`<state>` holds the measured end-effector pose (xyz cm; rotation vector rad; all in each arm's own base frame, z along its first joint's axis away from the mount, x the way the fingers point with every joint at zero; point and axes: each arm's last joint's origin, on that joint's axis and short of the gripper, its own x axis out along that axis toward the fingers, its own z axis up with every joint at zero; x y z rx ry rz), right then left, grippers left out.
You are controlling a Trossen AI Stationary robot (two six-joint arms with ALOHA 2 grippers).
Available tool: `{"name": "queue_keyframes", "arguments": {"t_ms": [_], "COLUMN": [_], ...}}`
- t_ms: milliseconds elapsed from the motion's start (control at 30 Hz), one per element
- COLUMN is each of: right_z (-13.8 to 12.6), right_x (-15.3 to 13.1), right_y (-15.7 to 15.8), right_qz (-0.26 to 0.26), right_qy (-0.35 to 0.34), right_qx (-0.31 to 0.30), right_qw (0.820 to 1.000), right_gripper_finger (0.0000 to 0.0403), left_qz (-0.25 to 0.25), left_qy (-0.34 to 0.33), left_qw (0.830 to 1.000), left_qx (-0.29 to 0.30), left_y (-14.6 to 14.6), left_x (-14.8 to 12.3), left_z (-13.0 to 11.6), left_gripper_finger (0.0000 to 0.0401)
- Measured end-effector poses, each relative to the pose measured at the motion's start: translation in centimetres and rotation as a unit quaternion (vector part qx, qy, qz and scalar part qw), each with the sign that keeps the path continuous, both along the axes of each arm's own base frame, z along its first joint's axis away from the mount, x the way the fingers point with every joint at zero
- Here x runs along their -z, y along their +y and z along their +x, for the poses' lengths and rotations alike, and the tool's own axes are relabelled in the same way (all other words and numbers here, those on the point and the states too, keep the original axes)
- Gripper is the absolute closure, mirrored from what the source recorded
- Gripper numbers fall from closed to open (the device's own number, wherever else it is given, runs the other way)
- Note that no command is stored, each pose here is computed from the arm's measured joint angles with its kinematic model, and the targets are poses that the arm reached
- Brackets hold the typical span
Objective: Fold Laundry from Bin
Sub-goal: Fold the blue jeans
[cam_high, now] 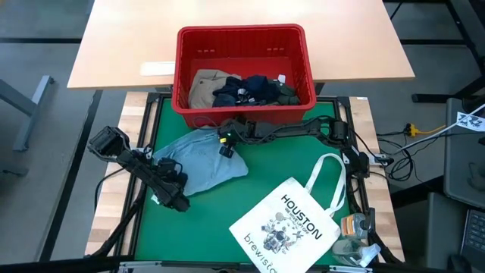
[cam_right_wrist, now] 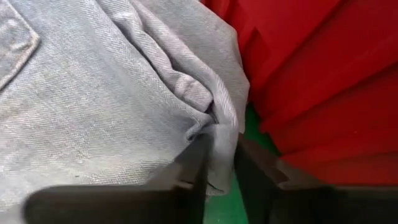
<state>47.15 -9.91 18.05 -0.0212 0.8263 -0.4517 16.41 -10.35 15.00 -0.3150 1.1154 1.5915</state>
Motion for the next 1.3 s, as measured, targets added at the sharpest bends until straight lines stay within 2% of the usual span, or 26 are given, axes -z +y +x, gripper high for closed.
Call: {"name": "queue_keyframes", "arguments": {"t_ms": [100,200,367,533,600,700,800,1033,1200,1300], "right_z": [0.0,-0.2,-0.3,-0.4,-0.4,-0.3,0.0,-0.1,-1.0,-1.7], "right_x": [0.0,-0.2,-2.1,-3.9,-4.4,-4.7,-4.0,1.4,3.2,3.6], "right_y": [-0.1,0.0,0.8,1.6,1.8,2.4,3.3,5.7,7.2,8.5], "right_qz": [-0.009,-0.006,-0.007,0.012,0.031,0.094,0.131,0.124,0.127,0.140], "right_qy": [0.004,0.007,0.032,0.067,0.070,0.054,0.049,0.102,0.132,0.168], "right_qx": [0.009,0.008,0.003,-0.013,-0.021,-0.038,-0.085,-0.132,-0.141,-0.153], "right_qw": [1.000,1.000,0.999,0.998,0.997,0.993,0.987,0.978,0.973,0.964], "right_gripper_finger": [0.0277,0.0256,0.0253,0.0255,0.0255,0.0255,0.0255,0.0255,0.0255,0.0255], "left_qz": [-0.005,-0.004,-0.020,-0.063,-0.087,-0.117,-0.128,-0.156,-0.176,-0.204], "left_qy": [0.021,0.047,0.004,-0.017,-0.037,-0.080,-0.124,-0.193,-0.229,-0.266], "left_qw": [1.000,0.999,0.999,0.996,0.992,0.983,0.974,0.955,0.941,0.923], "left_qx": [-0.002,-0.015,0.027,0.068,0.089,0.113,0.137,0.162,0.178,0.190], "left_y": [0.1,0.0,-0.6,-1.7,-2.2,-2.8,-3.1,-3.1,-4.0,-5.4], "left_x": [-0.3,-1.4,-3.2,-4.7,-4.8,-4.3,-3.1,0.3,0.3,-0.2], "left_z": [0.0,0.2,1.5,3.0,3.7,4.5,4.9,5.0,5.5,6.1], "left_gripper_finger": [0.0224,0.0223,0.0222,0.0222,0.0222,0.0222,0.0222,0.0222,0.0222,0.0222]}}
